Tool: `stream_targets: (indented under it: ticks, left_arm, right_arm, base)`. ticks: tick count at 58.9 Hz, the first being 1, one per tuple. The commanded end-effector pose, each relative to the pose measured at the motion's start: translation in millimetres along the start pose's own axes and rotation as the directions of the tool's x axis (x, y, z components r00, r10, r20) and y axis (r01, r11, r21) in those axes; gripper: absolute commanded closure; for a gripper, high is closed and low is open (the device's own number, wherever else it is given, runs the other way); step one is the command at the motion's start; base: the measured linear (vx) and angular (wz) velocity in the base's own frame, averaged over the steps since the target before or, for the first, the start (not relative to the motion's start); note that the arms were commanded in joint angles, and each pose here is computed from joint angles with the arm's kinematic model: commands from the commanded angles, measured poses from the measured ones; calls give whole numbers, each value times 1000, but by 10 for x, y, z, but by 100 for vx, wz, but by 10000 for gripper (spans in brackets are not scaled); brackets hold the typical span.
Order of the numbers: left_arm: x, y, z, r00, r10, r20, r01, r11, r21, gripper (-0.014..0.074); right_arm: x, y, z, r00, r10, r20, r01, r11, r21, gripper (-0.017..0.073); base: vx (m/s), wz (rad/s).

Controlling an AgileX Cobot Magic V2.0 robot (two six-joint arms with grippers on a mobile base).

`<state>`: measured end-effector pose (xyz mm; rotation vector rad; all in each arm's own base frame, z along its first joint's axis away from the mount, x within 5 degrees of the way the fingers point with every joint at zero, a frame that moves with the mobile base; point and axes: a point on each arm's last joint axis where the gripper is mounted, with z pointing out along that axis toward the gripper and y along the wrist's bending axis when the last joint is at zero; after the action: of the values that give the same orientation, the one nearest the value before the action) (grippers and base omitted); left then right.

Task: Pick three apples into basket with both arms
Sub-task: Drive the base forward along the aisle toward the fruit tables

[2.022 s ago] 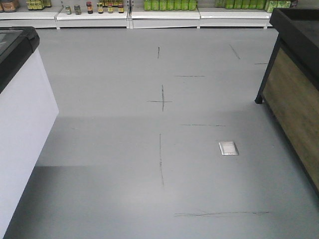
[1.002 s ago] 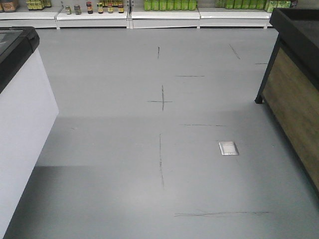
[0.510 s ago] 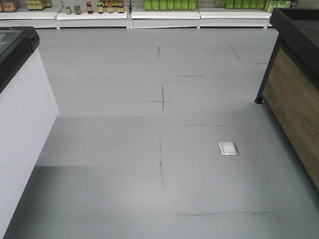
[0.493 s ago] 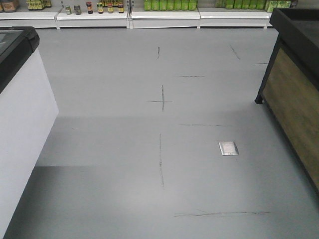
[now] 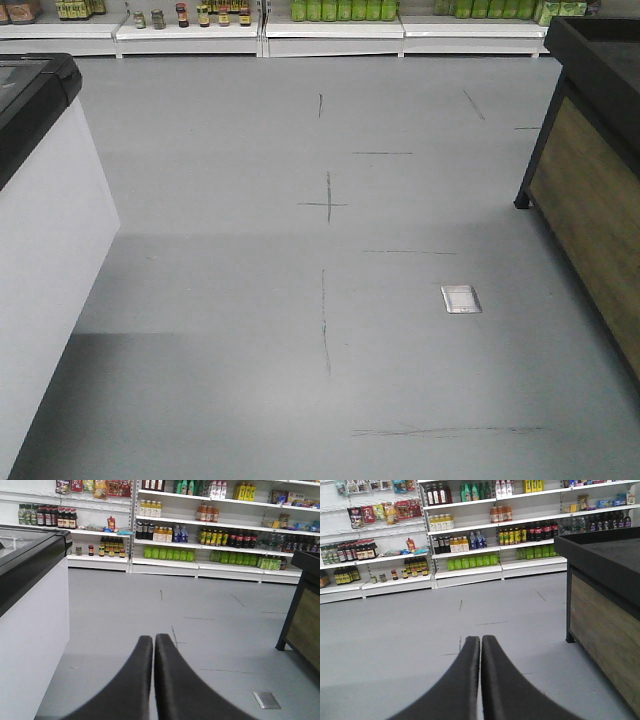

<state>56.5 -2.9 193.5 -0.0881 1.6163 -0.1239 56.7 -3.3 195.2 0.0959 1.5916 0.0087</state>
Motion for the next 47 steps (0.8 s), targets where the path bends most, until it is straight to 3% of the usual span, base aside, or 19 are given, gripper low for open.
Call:
stream_targets:
  ticks: [1, 47]
  left_arm:
    - [-157, 1, -29, 994, -15, 111, 16, 1000, -9, 599]
    - [-157, 1, -29, 994, -15, 111, 16, 1000, -9, 599]
  right_arm:
    - [-35, 4, -6, 997, -17, 73, 17, 1000, -4, 568]
    - [-35, 4, -6, 997, -17, 73, 17, 1000, -4, 568]
  base:
    - [1, 2]
    - [8, -1]
